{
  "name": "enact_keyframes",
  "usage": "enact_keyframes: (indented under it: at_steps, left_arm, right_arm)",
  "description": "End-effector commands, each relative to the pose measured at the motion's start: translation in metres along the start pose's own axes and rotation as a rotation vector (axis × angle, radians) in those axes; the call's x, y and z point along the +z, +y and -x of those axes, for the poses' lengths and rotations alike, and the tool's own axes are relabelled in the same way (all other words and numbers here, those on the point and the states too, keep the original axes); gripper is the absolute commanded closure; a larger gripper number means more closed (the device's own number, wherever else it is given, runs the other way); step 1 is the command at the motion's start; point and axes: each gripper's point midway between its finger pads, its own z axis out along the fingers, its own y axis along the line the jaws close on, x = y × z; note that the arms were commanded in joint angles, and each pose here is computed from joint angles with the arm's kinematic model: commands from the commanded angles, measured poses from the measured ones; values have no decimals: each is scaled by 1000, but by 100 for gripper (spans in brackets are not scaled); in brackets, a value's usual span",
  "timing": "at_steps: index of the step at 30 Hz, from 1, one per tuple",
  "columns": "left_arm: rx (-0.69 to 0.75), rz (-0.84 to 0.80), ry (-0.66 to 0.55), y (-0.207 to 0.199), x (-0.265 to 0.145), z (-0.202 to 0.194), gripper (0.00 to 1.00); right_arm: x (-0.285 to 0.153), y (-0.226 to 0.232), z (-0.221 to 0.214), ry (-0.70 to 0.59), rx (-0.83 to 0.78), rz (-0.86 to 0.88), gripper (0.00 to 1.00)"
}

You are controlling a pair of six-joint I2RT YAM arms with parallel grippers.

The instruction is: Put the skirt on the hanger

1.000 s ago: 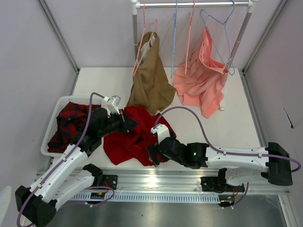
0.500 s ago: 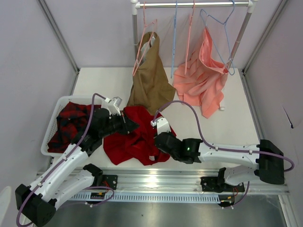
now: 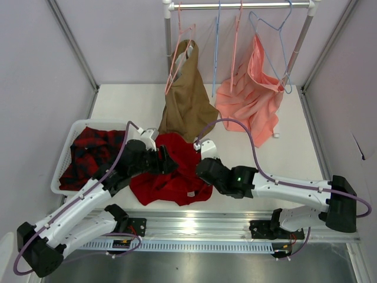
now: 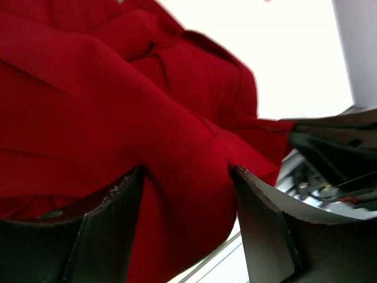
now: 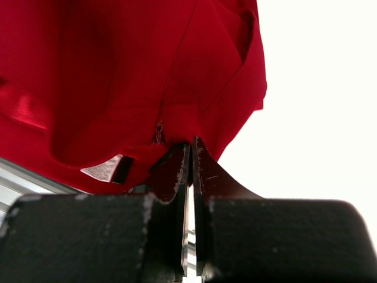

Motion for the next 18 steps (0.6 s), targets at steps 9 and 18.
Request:
enact_keyframes:
  at_steps: [9, 18]
  left_arm:
    - [131, 168, 56, 12, -22, -17, 38]
    - [170, 150, 118, 9, -26, -37, 34]
  right_arm:
    - [-3, -22, 21, -12, 84, -33, 100]
    - [1, -41, 21, 16, 103, -68, 100]
